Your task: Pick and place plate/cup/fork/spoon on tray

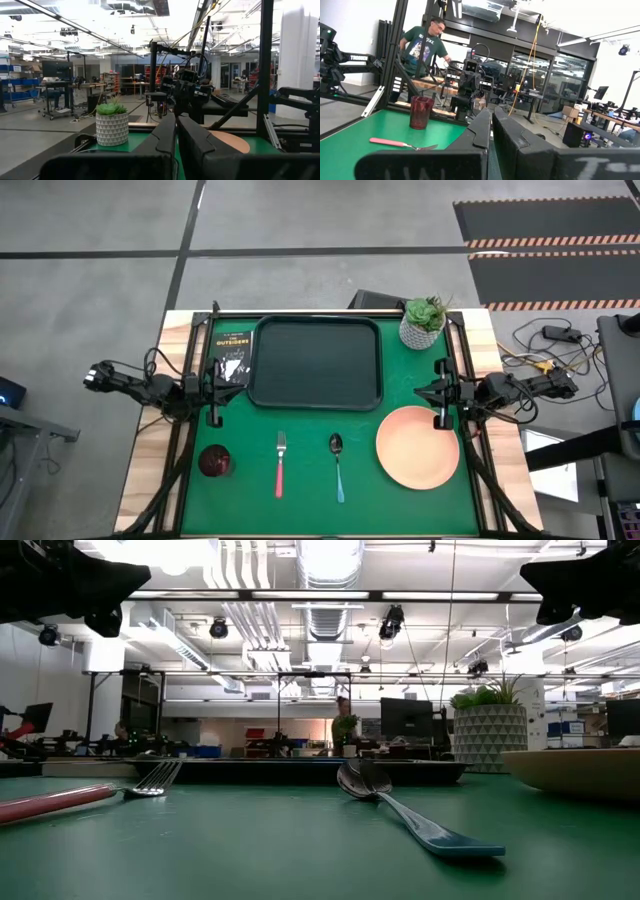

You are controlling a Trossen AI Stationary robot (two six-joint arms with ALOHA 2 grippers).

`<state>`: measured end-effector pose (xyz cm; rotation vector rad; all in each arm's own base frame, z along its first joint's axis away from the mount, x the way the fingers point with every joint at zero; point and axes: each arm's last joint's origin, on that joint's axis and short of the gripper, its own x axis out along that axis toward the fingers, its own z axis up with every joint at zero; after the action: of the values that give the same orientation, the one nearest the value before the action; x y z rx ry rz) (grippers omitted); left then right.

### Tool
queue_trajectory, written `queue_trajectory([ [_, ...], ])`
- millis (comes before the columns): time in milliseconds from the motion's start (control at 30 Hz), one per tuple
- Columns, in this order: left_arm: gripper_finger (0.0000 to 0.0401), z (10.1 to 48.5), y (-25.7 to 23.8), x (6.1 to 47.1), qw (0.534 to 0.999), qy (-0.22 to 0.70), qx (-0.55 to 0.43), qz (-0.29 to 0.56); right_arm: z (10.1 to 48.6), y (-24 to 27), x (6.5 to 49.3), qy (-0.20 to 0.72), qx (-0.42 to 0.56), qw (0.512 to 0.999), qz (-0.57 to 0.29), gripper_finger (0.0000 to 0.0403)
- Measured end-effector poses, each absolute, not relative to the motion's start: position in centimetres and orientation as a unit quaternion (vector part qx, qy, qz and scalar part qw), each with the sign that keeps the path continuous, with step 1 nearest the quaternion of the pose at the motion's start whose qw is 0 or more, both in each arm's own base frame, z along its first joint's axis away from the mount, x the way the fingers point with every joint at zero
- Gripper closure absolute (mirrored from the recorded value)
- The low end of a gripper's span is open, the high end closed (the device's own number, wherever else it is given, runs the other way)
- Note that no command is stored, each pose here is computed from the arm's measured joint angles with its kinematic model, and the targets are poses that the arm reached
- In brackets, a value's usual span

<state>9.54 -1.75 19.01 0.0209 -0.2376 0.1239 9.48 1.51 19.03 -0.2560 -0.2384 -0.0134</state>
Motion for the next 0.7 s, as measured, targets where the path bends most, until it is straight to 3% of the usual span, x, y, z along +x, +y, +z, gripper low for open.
queue_trajectory([
  [600,0.0401,19.01,-1.75,9.54,0.991,-0.118,0.01,0.062,19.04,1.51,9.48,-0.119,-0.127,0.985,-0.007,0.0394],
  [700,0.0401,19.0,-1.75,9.54,0.991,-0.118,0.01,0.062,19.04,1.49,9.48,-0.117,-0.176,0.977,-0.016,0.0394],
])
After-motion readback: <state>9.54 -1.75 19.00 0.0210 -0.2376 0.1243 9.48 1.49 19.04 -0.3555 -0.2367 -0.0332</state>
